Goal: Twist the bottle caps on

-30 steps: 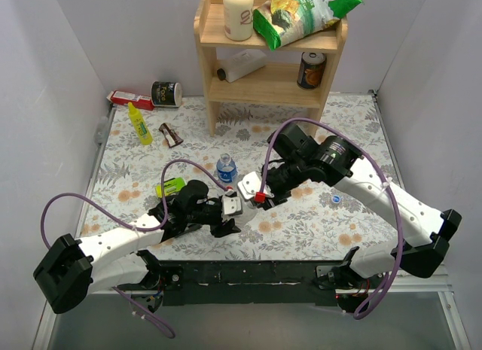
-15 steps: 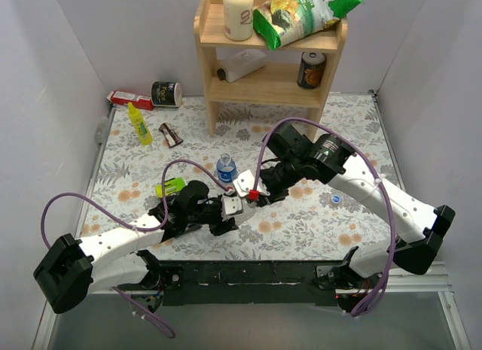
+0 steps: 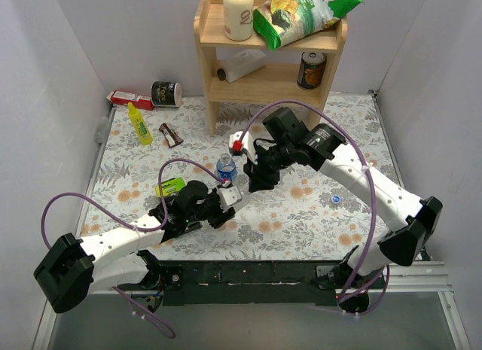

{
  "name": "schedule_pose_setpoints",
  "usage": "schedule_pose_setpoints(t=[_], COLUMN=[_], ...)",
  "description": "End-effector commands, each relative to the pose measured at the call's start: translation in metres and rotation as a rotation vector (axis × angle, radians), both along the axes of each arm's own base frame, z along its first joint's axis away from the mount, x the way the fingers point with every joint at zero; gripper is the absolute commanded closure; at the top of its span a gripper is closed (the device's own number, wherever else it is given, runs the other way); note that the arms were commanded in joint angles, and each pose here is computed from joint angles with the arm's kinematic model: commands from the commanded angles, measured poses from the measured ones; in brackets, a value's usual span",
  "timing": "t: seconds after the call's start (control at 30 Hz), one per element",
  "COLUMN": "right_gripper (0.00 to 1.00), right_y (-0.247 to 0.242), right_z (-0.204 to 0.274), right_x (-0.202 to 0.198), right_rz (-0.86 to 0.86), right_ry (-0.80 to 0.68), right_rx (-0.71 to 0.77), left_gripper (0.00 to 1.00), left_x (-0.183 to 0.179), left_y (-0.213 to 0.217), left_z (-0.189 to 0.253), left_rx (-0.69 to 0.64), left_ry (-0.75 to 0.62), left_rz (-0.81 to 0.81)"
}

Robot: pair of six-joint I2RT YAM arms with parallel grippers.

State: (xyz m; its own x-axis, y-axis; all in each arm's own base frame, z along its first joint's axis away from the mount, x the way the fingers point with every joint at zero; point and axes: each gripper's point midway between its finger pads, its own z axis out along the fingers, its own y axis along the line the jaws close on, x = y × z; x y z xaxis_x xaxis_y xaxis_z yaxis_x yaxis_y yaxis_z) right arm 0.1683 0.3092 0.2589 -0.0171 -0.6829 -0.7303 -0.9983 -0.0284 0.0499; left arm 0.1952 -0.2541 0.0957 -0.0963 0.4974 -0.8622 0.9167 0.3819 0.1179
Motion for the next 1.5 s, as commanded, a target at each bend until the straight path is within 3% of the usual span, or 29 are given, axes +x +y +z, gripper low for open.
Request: schedule_pose_setpoints(t=[0.0,0.13,0.23,0.27,0.33,0.37,0.47,0.63,0.7,0.8,0.97,1.3,1.47], right_gripper=[0.83,0.86,0.77,0.58,0.43,0.18,0.09,0.07,0.07,0.08,0.19,0.33,0.36], right_y=[0.022,0.035,0.035,0.032,0.026,0.021,0.009,-0.013,-0.021,-0.027,-0.024,-0.024,-0.025], right_z=[-0.008,-0.006,0.001,0.003,0.019,0.027,0.072,0.104,0.082,0.062,0.05,0.022,0.015], right_x=[-0.01,0.005,0.013,0.018,0.023,0.029,0.038,0.01,0.0,-0.008,-0.016,-0.053,-0.055], right_rz=[-0.108,-0.158,-0.167,-0.164,-0.161,-0.165,-0.143,0.021,0.082,0.197,0.384,0.695,0.713], right_ry=[0.338,0.391,0.379,0.345,0.283,0.247,0.126,-0.027,-0.042,-0.203,-0.358,-0.423,-0.441], right_rx=[0.026,0.036,0.048,0.051,0.062,0.072,0.16,0.234,0.204,0.163,0.126,0.047,0.029], left_gripper=[1.0,1.0,1.0,1.0,1.0,1.0,1.0,1.0,1.0,1.0,1.0,1.0,1.0], left_x=[0.036,0.035,0.029,0.026,0.021,0.017,0.003,-0.021,-0.032,-0.045,-0.044,-0.043,-0.044], left_y=[-0.018,-0.015,-0.013,-0.012,-0.011,-0.009,-0.01,-0.017,-0.021,-0.025,-0.023,-0.02,-0.022], left_z=[0.071,0.062,0.05,0.045,0.036,0.031,0.02,0.016,0.017,0.018,0.018,0.021,0.022], left_rx=[-0.236,-0.231,-0.205,-0.189,-0.169,-0.154,-0.133,-0.142,-0.153,-0.144,-0.072,-0.039,-0.043], left_ry=[-0.141,-0.093,-0.057,-0.041,-0.017,0.001,0.056,0.129,0.151,0.143,0.05,0.02,0.024], left_rz=[0.136,0.168,0.16,0.155,0.139,0.132,0.077,-0.038,-0.103,-0.216,-0.312,-0.335,-0.343])
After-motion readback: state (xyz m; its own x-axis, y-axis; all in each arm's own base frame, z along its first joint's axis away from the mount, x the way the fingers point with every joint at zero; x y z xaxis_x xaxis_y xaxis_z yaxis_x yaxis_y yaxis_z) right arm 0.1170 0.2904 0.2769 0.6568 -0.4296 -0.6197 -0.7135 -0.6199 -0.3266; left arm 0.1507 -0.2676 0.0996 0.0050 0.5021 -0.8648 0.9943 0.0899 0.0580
